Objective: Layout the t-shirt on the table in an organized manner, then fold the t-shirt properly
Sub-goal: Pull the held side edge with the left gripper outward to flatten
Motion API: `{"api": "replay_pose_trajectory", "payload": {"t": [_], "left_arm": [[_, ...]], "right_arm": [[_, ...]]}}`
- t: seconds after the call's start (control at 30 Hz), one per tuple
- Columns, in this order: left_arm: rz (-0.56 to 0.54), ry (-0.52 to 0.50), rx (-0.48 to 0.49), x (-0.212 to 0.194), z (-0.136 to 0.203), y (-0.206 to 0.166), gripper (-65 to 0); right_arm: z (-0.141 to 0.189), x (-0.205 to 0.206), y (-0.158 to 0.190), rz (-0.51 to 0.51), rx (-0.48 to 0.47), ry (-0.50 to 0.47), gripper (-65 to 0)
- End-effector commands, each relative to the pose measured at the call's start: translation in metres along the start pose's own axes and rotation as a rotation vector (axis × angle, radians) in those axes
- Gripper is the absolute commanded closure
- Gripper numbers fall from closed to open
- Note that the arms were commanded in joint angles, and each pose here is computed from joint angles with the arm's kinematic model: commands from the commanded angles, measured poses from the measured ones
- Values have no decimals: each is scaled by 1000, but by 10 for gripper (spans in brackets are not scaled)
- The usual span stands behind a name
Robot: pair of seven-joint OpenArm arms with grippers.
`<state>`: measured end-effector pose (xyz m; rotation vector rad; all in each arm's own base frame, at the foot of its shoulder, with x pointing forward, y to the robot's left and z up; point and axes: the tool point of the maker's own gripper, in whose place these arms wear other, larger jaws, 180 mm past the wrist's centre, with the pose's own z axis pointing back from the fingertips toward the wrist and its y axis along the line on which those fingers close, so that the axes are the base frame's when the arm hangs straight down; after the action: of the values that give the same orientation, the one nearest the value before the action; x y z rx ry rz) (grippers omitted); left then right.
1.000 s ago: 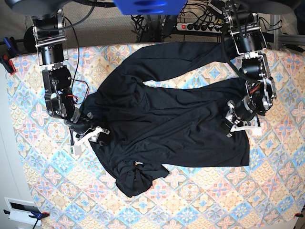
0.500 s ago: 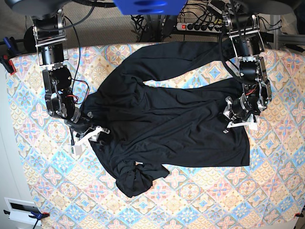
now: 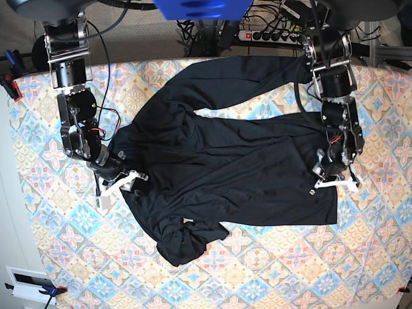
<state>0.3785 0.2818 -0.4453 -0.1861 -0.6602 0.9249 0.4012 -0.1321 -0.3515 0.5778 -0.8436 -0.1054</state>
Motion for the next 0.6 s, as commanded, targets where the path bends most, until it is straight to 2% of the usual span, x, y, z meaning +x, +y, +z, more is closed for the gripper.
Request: {"api": "replay_pose_trajectory", "payload": {"t": [0.0, 0.13, 0.27, 0.43, 0.57], "left_arm": [[-11, -3, 112, 0, -4, 26, -4], [-43, -86, 188, 15, -20, 33, -4], [-65, -115, 245, 18, -33, 37, -4], [-133, -166, 242, 29, -42, 23, -4], [-170, -205, 225, 32, -45, 0, -4]], "right_arm": [[4, 23, 7, 22, 22, -54, -218], [4, 21, 7, 22, 22, -52, -218], [6, -6, -2, -2, 5, -6, -218], [10, -36, -11, -30, -15, 43, -218], [13, -24, 4, 0, 20, 12, -218]]}}
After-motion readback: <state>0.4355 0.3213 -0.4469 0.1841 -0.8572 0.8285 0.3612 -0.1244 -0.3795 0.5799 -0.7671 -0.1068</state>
